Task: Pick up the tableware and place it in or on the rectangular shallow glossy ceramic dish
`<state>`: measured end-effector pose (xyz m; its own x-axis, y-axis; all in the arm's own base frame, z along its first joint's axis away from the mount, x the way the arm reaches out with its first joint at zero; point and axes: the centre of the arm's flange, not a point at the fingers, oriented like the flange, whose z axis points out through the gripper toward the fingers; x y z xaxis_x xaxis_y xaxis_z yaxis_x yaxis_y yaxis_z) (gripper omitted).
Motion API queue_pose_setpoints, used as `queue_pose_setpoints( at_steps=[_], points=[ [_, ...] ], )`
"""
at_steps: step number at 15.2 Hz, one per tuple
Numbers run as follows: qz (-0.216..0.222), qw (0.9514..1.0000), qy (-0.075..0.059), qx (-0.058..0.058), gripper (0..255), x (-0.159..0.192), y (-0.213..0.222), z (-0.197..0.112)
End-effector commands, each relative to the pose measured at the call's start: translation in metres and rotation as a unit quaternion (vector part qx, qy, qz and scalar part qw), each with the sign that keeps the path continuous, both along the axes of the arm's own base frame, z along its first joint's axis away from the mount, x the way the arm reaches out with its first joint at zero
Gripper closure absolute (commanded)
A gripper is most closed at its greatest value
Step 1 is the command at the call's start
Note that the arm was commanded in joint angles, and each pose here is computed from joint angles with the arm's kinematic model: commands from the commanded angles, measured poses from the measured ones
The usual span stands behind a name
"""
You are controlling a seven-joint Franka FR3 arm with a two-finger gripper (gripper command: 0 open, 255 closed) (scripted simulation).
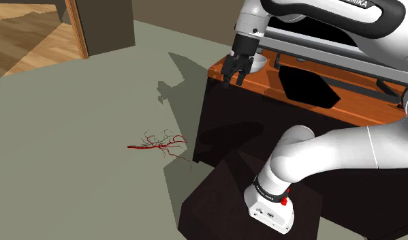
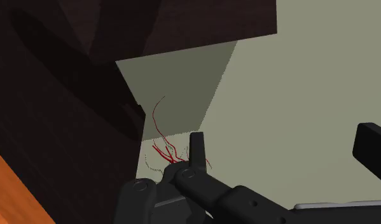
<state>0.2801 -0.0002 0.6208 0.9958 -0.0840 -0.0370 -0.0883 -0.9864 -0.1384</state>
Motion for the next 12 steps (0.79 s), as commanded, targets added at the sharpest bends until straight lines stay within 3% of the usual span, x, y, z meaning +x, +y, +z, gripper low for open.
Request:
queue_pose_setpoints(
  at_steps=[1, 12],
  points=[
    [0.0, 1.0, 0.0, 0.0, 0, 0.0, 0.0, 0.0],
    [0.039, 0.9979, -0.03, -0.042, 0, 0.03, -0.119, 0.048]
  ],
)
